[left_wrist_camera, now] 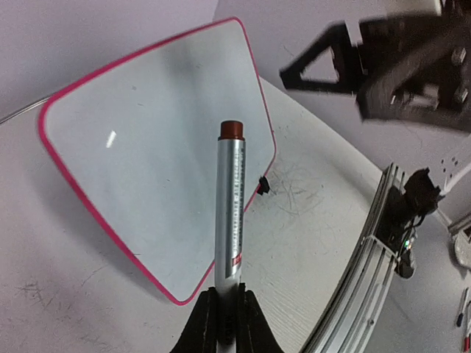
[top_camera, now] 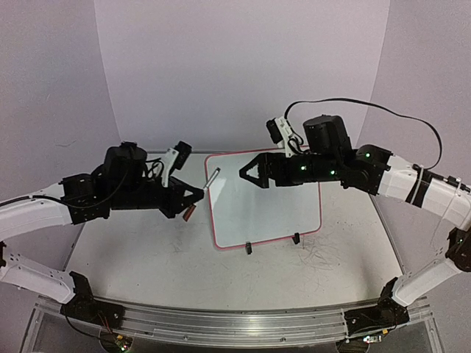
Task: Write a sentence on the whiteboard
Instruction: Pass from the left arm to the right
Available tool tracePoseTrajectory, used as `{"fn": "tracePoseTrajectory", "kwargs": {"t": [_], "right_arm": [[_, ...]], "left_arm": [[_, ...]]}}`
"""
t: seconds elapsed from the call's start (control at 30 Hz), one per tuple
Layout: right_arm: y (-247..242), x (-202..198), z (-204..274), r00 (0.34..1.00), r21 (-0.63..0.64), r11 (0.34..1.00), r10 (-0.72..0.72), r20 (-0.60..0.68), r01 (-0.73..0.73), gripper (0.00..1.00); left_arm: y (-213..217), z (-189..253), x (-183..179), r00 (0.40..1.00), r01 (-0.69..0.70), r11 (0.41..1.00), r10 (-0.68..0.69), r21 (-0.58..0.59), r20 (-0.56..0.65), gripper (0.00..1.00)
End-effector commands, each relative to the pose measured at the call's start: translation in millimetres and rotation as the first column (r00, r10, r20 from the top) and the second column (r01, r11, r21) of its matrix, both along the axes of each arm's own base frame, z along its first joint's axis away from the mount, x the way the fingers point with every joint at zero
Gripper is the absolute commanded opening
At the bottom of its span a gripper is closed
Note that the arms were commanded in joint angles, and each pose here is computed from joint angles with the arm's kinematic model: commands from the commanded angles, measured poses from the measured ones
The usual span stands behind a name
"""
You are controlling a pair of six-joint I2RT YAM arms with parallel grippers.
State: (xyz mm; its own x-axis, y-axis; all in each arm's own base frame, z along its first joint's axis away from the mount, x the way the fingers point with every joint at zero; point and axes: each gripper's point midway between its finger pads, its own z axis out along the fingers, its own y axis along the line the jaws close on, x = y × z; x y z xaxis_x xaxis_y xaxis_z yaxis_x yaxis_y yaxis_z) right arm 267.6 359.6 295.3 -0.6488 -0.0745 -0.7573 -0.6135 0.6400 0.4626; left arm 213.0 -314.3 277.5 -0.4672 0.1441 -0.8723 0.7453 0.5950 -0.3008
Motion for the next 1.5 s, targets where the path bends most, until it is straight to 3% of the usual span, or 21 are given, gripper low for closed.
{"fn": "tracePoseTrajectory", "kwargs": {"t": [0.0, 0.17, 0.37, 0.57, 0.73, 0.83, 0.97, 1.1, 1.17, 1.3, 1.37, 1.47], "right_arm": [[10, -7, 50, 0.985, 0.189, 0.967, 0.174, -0.010, -0.169, 0.92], [5, -5, 23, 0.975, 0.167, 0.967, 0.209, -0.077, -0.194, 0.86], [11, -6, -17, 0.959, 0.132, 0.965, 0.246, -0.141, -0.228, 0.81], [30, -15, -29, 0.915, 0.226, 0.925, 0.351, -0.199, -0.306, 0.58], [33, -22, -42, 0.890, 0.267, 0.909, 0.386, -0.242, -0.321, 0.33], [32, -27, -50, 0.879, 0.280, 0.904, 0.396, -0.265, -0.323, 0.11], [30, -32, -46, 0.877, 0.320, 0.889, 0.412, -0.247, -0.327, 0.01], [26, -34, -45, 0.885, 0.328, 0.890, 0.403, -0.235, -0.318, 0.00], [22, -31, -43, 0.898, 0.321, 0.898, 0.379, -0.221, -0.300, 0.00], [8, -24, -42, 0.921, 0.313, 0.914, 0.332, -0.206, -0.259, 0.00], [3, -22, -39, 0.930, 0.313, 0.918, 0.313, -0.194, -0.244, 0.00], [-5, -23, -31, 0.939, 0.320, 0.918, 0.300, -0.170, -0.236, 0.00]], "left_arm": [[-40, 2, -2, 0.981, 0.084, 0.990, -0.103, 0.115, 0.162, 0.00], [-66, 4, 3, 0.954, 0.142, 0.973, -0.184, 0.185, 0.237, 0.00], [-83, 3, -8, 0.933, 0.218, 0.955, -0.264, 0.201, 0.244, 0.00], [-96, -7, -17, 0.925, 0.260, 0.942, -0.306, 0.213, 0.224, 0.00], [-98, -8, -16, 0.925, 0.251, 0.942, -0.301, 0.222, 0.233, 0.00], [-96, -8, -14, 0.924, 0.241, 0.943, -0.295, 0.229, 0.243, 0.00], [-94, -13, -8, 0.928, 0.210, 0.945, -0.274, 0.251, 0.253, 0.00], [-93, -13, -4, 0.936, 0.183, 0.951, -0.246, 0.249, 0.250, 0.00], [-91, -11, 2, 0.948, 0.144, 0.960, -0.203, 0.239, 0.245, 0.09], [-86, -7, 0, 0.966, 0.121, 0.974, -0.159, 0.190, 0.201, 0.54], [-82, -9, -4, 0.972, 0.131, 0.977, -0.160, 0.169, 0.171, 0.62], [-78, -16, -14, 0.975, 0.187, 0.974, -0.201, 0.131, 0.098, 0.65]]}}
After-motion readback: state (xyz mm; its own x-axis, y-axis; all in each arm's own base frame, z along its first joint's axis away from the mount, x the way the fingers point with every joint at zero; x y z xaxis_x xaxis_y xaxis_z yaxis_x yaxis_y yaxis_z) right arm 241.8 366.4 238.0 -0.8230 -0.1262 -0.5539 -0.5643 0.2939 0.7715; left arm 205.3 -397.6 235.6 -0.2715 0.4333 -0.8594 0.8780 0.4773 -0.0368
